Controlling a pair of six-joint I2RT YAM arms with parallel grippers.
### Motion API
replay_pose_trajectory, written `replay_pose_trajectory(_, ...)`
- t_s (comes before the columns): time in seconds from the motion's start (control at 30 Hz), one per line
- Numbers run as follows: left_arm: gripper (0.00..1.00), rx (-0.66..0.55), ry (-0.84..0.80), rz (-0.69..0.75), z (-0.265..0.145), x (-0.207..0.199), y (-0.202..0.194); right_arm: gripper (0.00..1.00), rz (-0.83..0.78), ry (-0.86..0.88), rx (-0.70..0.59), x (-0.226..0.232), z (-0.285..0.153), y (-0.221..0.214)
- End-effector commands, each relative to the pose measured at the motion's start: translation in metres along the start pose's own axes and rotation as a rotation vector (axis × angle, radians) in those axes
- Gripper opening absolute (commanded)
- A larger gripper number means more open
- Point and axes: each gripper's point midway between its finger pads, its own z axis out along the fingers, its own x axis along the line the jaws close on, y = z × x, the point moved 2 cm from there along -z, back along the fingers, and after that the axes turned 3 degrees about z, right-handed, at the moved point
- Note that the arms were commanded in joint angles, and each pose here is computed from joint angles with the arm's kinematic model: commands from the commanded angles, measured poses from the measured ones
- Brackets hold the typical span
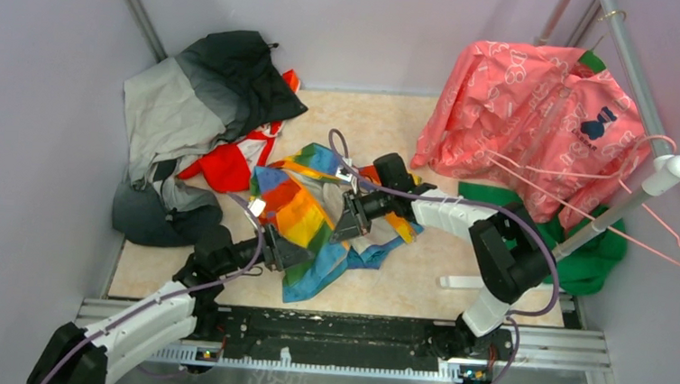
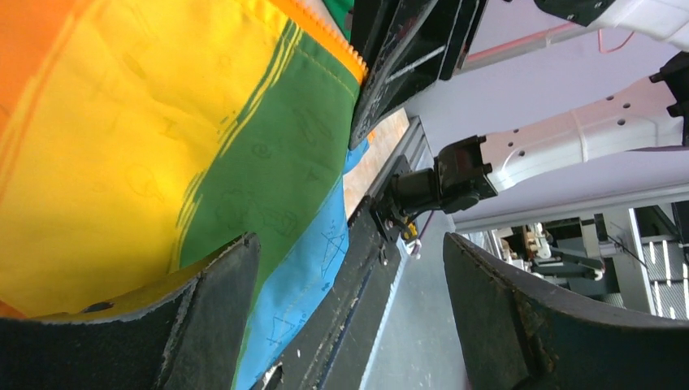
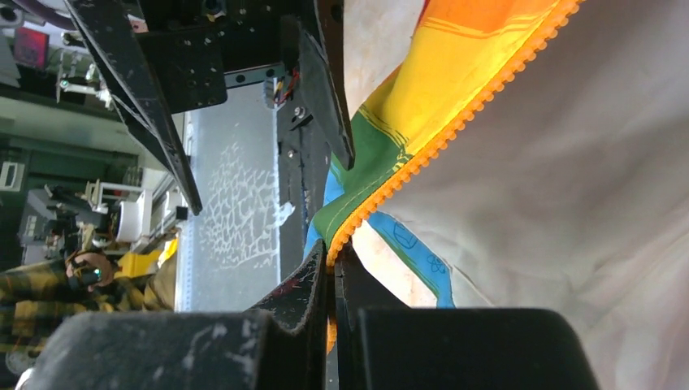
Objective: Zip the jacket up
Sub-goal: Pick up the jacket from the center of the board.
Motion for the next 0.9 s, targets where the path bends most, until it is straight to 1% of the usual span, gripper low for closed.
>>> replay_pose_trajectory(0.0,0.88,0.035,0.028,-0.030,0.002,-0.005,-0.006,0.00,-0.064,0.095,-0.023,0.019,0.001,0.013)
replay_pose_trajectory(0.17,0.86,0.023,0.030,-0.046,0.007,-0.008,-0.015,0.00,0.005,0.125,-0.014,0.013,0.006,0.007)
replay_pose_trajectory(0.37,0.84,0.040,0.042,-0.068,0.019,-0.006,-0.020,0.00,0.011,0.159,0.009,0.020,0.015,0.000)
replay_pose_trajectory(0.43,0.82,0.037,0.040,-0.078,0.021,-0.006,-0.019,0.00,0.013,0.168,0.023,0.022,0.019,-0.003)
replay_pose_trajectory(0.57,0.72,0.019,0.045,-0.080,0.023,-0.005,-0.016,0.00,0.021,0.179,0.042,0.023,0.023,-0.007)
replay_pose_trajectory(0.7,0.69,0.002,0.013,-0.067,0.023,-0.010,-0.013,0.00,0.031,0.180,0.057,0.023,0.028,-0.011)
replay_pose_trajectory(0.87,0.69,0.049,-0.029,-0.045,0.025,-0.015,-0.019,0.00,0.033,0.179,0.073,0.023,0.032,-0.014)
